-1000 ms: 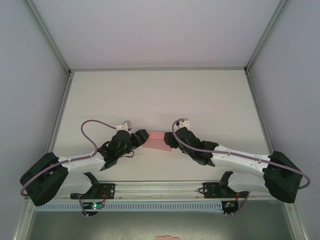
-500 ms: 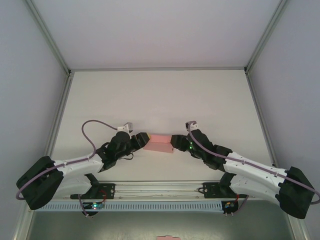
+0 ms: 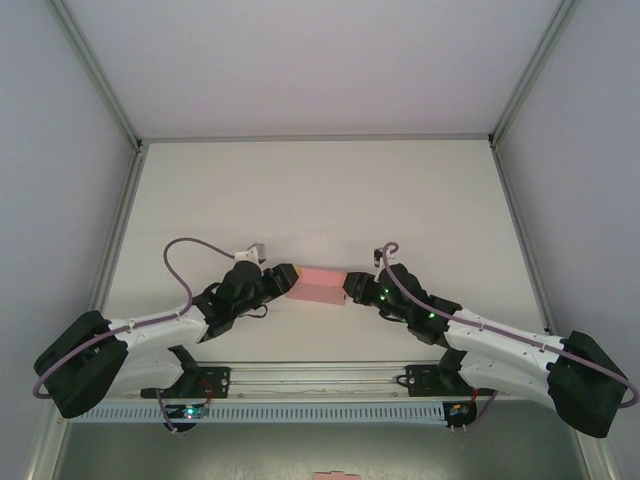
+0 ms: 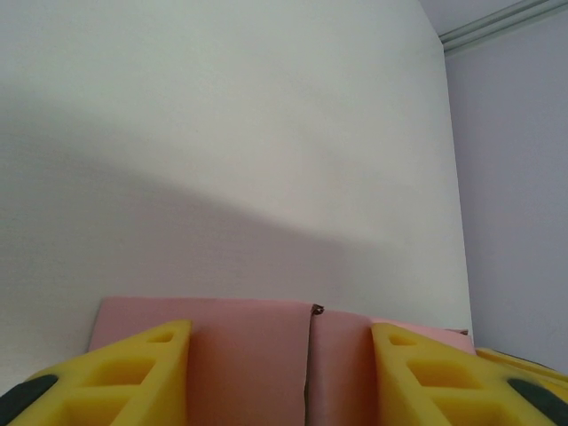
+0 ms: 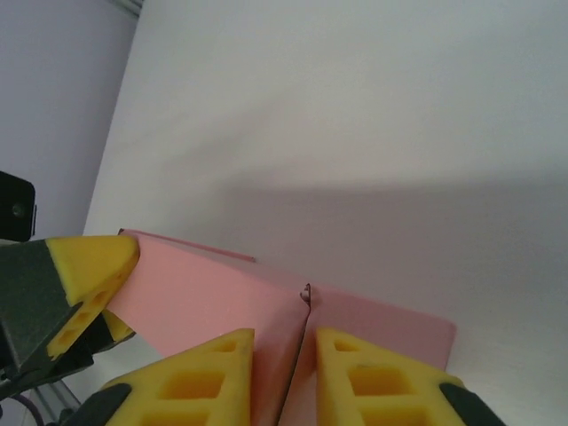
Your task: Assemble paper box
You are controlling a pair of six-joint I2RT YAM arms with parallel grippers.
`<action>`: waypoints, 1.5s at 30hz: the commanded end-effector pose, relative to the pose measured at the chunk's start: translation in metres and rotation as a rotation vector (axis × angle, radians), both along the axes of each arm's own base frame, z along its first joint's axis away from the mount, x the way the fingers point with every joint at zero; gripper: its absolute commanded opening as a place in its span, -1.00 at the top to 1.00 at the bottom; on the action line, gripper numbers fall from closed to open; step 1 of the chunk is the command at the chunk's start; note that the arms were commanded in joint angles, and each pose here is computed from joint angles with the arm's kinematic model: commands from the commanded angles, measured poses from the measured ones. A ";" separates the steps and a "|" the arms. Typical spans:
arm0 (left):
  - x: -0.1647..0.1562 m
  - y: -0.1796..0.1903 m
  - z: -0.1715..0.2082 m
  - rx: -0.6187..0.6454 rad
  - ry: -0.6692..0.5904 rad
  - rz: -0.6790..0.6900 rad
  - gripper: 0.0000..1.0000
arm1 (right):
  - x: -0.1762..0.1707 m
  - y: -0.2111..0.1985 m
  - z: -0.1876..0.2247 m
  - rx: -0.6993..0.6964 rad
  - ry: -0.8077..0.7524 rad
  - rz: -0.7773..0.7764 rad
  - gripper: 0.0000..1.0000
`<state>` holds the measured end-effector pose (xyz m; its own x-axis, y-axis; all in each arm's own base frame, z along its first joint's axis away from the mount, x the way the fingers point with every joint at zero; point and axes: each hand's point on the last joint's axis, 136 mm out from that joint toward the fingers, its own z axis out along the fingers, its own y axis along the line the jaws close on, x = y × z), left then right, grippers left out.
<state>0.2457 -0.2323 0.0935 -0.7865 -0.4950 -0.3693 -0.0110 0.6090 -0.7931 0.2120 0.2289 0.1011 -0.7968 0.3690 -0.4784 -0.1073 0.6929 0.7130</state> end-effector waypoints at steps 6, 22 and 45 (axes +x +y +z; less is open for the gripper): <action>-0.025 0.024 -0.060 0.158 0.091 -0.025 1.00 | -0.073 -0.104 -0.141 -0.466 0.356 -0.072 0.98; -0.029 0.018 -0.068 0.281 -0.104 -0.216 1.00 | -0.039 -0.077 -0.124 -0.593 -0.016 0.075 1.00; 0.044 0.004 0.054 0.435 -0.146 -0.103 -1.00 | 0.050 0.002 0.037 -0.296 -0.164 0.167 -0.01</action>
<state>0.2865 -0.2550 0.1569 -0.7319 -0.2215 -0.6444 0.2490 0.7933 -0.5556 0.2636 0.2166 0.1250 -0.7077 0.1442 -0.6917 -0.2374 0.8735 0.4250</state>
